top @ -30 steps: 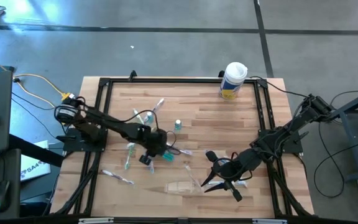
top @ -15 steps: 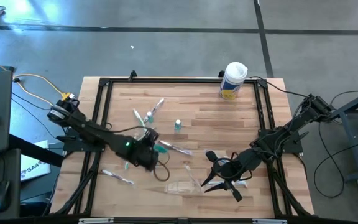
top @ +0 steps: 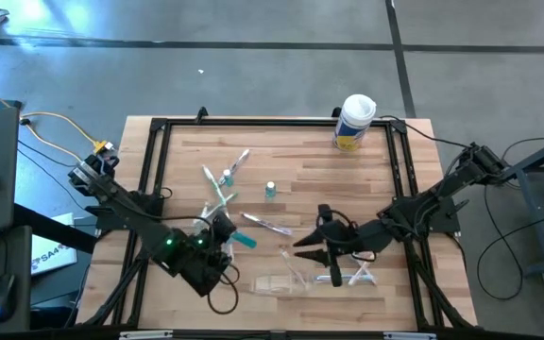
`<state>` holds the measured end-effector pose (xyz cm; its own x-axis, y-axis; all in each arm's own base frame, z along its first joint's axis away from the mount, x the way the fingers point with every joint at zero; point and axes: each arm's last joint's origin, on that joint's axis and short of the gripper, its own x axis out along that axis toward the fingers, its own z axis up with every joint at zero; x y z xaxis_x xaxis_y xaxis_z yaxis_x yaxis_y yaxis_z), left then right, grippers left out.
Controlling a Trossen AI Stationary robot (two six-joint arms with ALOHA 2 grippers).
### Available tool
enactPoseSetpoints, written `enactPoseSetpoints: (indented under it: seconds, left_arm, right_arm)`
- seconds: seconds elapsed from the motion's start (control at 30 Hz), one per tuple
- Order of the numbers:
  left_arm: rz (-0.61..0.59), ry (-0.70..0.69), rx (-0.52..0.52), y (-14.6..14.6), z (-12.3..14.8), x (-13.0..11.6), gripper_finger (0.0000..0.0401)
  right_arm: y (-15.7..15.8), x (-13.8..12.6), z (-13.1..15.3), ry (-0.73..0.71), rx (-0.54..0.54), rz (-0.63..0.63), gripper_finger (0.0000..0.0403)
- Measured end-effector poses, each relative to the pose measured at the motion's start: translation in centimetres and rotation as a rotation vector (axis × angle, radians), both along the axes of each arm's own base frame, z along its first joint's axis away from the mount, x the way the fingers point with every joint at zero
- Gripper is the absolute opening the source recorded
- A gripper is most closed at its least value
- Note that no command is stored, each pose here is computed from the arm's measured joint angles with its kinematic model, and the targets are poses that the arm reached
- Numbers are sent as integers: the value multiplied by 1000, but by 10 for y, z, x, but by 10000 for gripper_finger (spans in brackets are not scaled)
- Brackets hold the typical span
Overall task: Pick & Place toothbrushing station
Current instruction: Put the mouthwash into the transparent organizer
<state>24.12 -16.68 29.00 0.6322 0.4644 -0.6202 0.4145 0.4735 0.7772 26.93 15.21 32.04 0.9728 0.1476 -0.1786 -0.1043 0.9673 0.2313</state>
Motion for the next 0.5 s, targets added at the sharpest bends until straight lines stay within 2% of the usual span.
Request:
enactPoseSetpoints:
  seconds: [0.1, 0.3, 0.5]
  left_arm:
    - [-32, -32, 3, -6, 8, 3, 94]
    - [-122, -60, 60, -12, 19, 9, 94]
    - [-240, -102, 209, -19, 28, 19, 94]
  right_arm:
    - [-7, 5, 0, 7, 20, 22, 121]
    - [-25, 14, 0, 30, 119, 27, 218]
    - [-40, 23, -4, 63, 195, 56, 288]
